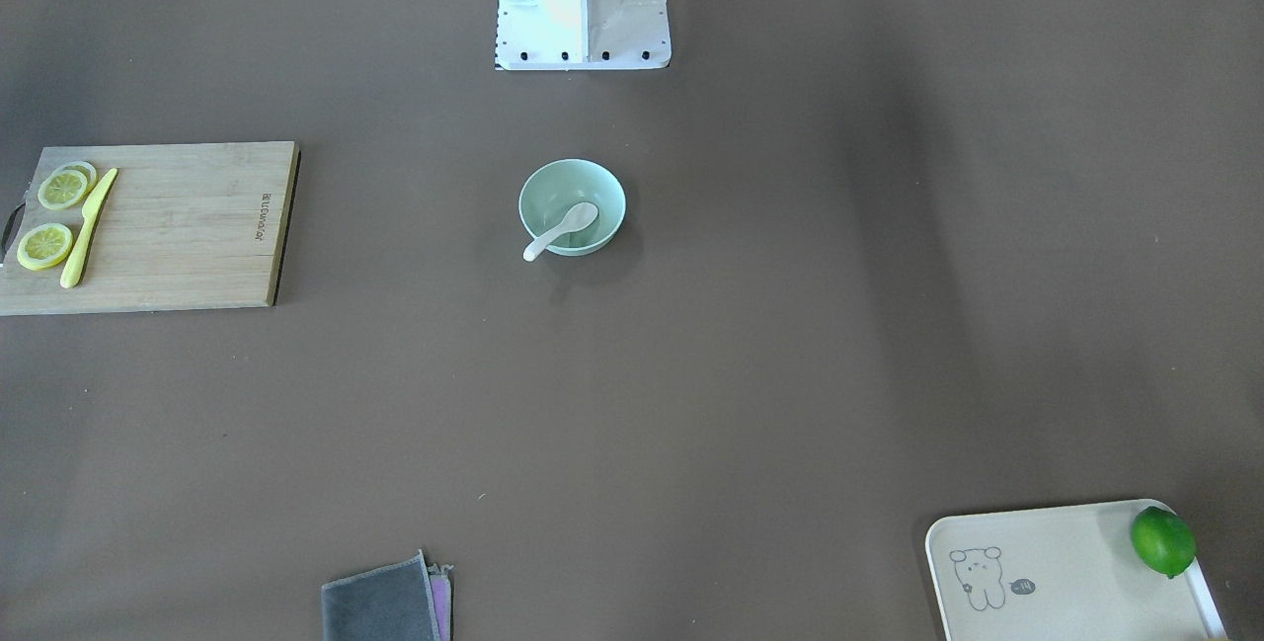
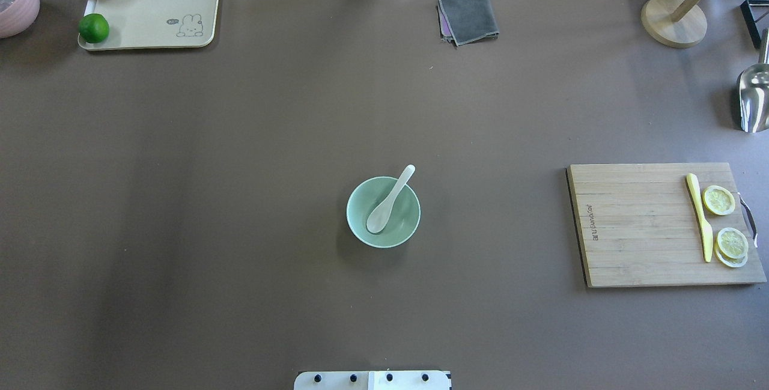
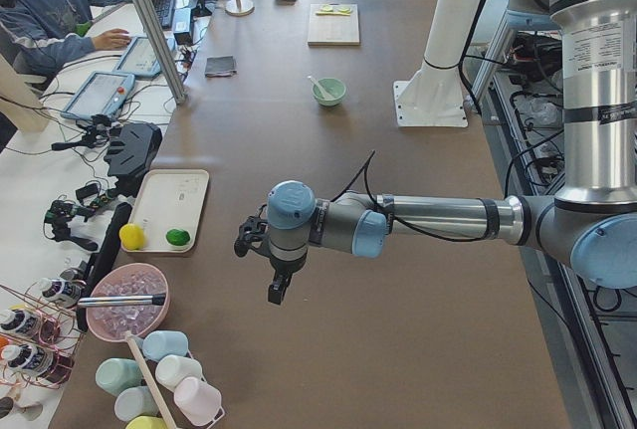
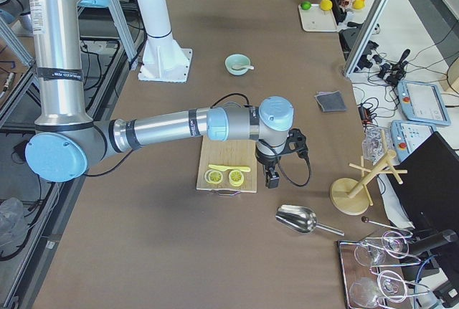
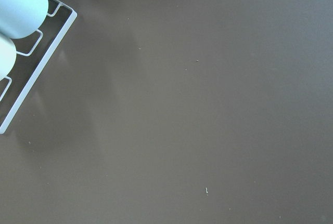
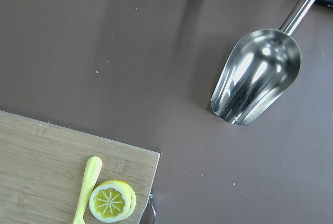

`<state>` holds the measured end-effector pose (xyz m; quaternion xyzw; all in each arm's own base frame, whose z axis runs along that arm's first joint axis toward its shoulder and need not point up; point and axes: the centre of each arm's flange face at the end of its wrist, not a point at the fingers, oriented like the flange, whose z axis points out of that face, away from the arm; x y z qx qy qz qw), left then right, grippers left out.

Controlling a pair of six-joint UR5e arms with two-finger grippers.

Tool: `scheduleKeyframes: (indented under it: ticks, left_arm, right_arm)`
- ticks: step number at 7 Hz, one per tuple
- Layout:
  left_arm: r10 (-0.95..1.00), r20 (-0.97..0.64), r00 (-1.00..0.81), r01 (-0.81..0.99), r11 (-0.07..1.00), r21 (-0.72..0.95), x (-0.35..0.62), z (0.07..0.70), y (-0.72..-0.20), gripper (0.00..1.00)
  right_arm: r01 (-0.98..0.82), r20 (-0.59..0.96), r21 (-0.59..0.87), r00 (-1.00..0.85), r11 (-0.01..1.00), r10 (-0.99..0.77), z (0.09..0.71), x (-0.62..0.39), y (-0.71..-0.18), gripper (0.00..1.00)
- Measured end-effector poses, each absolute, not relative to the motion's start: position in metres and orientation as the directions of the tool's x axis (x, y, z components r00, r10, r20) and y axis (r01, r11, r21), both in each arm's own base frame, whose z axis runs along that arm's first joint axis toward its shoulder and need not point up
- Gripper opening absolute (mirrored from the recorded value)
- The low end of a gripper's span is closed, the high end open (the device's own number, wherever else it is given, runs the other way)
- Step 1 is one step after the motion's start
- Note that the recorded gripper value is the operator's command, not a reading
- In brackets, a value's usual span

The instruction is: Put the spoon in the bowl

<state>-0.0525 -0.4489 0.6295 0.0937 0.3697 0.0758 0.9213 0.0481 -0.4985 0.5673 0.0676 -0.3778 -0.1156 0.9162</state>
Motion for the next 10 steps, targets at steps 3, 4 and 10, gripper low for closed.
scheduleKeyframes:
  ticks: [3,4,10]
  left_arm:
    - [0.008,-0.703,0.712,0.071,0.994,0.083,-0.052,0.608,-0.448,0.98]
    - [0.001,-0.704,0.710,0.077,0.994,0.078,-0.052,0.605,-0.447,0.98]
    - [0.022,-0.746,0.665,0.071,0.993,0.093,-0.047,0.593,-0.449,0.98]
  right_arm:
    - [0.162,0.684,0.181,0.689,0.970,-0.242,0.586,0.050,-0.485,1.00]
    - [0.163,0.688,0.168,0.687,0.972,-0.234,0.592,0.049,-0.480,1.00]
    - [0.167,0.694,0.124,0.690,0.978,-0.205,0.615,0.047,-0.478,1.00]
